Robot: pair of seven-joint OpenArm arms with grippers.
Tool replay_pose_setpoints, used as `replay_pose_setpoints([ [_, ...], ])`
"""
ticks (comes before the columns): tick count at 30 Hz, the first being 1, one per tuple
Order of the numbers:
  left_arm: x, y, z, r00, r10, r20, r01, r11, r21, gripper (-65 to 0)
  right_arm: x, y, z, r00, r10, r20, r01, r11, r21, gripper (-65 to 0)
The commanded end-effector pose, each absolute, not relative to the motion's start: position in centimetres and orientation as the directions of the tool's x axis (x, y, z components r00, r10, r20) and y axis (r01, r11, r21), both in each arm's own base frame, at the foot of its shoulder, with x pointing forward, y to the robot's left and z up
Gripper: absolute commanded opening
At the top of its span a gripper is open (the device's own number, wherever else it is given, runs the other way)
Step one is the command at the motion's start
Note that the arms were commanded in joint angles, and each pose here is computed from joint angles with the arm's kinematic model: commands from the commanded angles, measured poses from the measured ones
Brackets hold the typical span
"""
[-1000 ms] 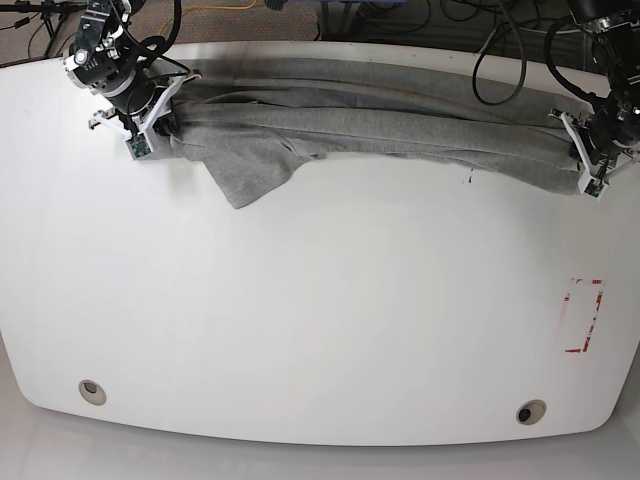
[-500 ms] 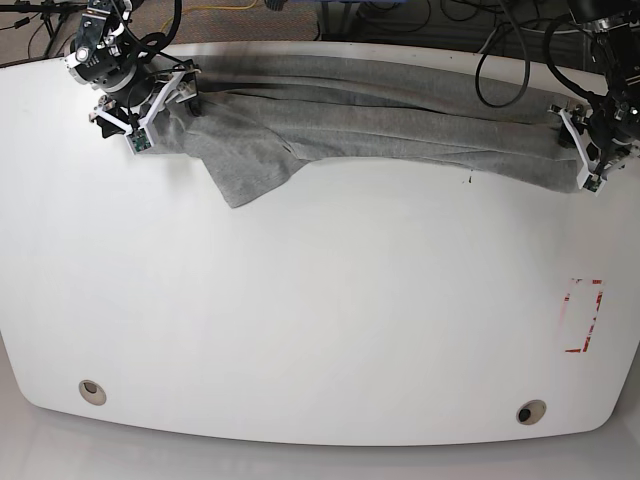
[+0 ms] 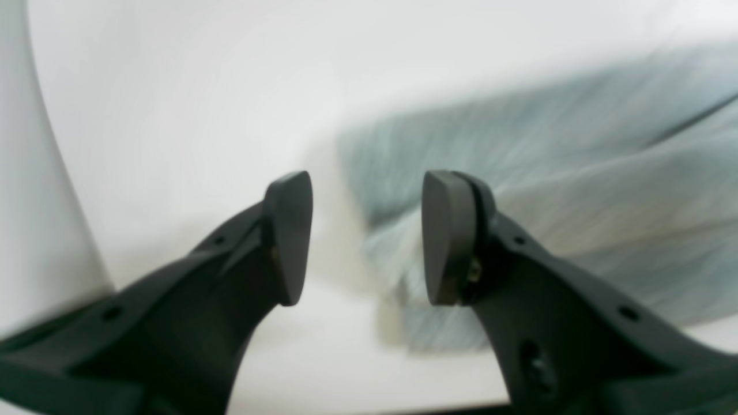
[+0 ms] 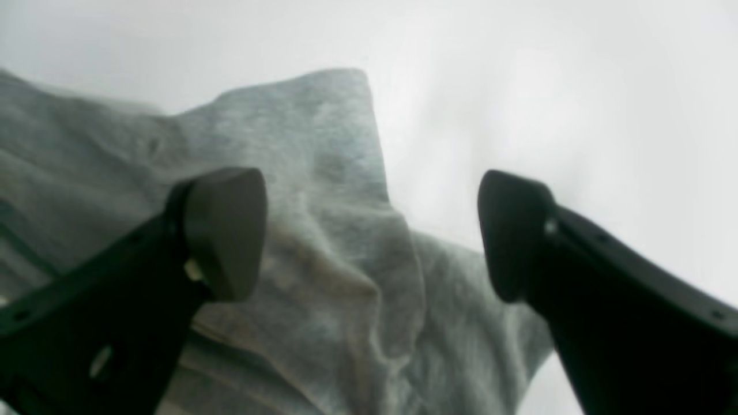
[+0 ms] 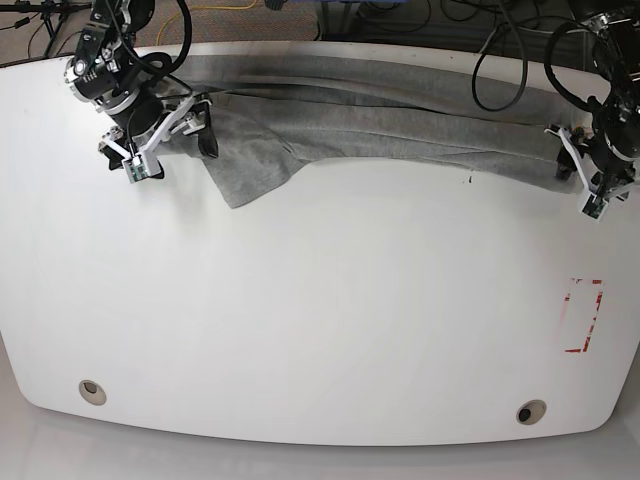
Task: Fold the T-shirt properly
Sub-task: 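Lower the folded shirt with both grippers and release it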
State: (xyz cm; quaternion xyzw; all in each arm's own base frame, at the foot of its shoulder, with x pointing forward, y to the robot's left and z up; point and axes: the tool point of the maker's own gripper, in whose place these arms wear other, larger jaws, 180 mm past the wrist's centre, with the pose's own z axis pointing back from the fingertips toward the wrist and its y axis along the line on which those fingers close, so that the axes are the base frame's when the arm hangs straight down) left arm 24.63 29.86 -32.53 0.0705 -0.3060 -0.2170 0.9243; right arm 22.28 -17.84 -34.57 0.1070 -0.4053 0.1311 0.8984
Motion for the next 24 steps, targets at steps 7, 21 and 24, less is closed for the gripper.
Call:
replay_pose_setpoints([
  [7, 24.0, 29.7, -34.3, 0.751, -0.387, 0.534, 0.331, 0.922, 0.202, -38.9, 21.2, -17.0, -36.7, 0.681, 0.132, 0.721, -0.316, 0.940, 0.127, -43.4],
  [21, 20.2, 31.3, -41.2, 0.886, -0.290, 0.362, 0.265, 0.957, 0.116, -48.8, 18.6, -18.7, -41.1, 0.766, 0.130, 0.629, -0.279, 0.950, 0.144, -46.5],
  [24, 20.1, 31.1, -42.2, 0.886, -0.287, 0.365, 0.268, 0.958, 0.101, -48.8, 18.4, -19.2, -41.9, 0.782, 0.126, 0.610, -0.270, 0.951, 0.149, -46.5],
])
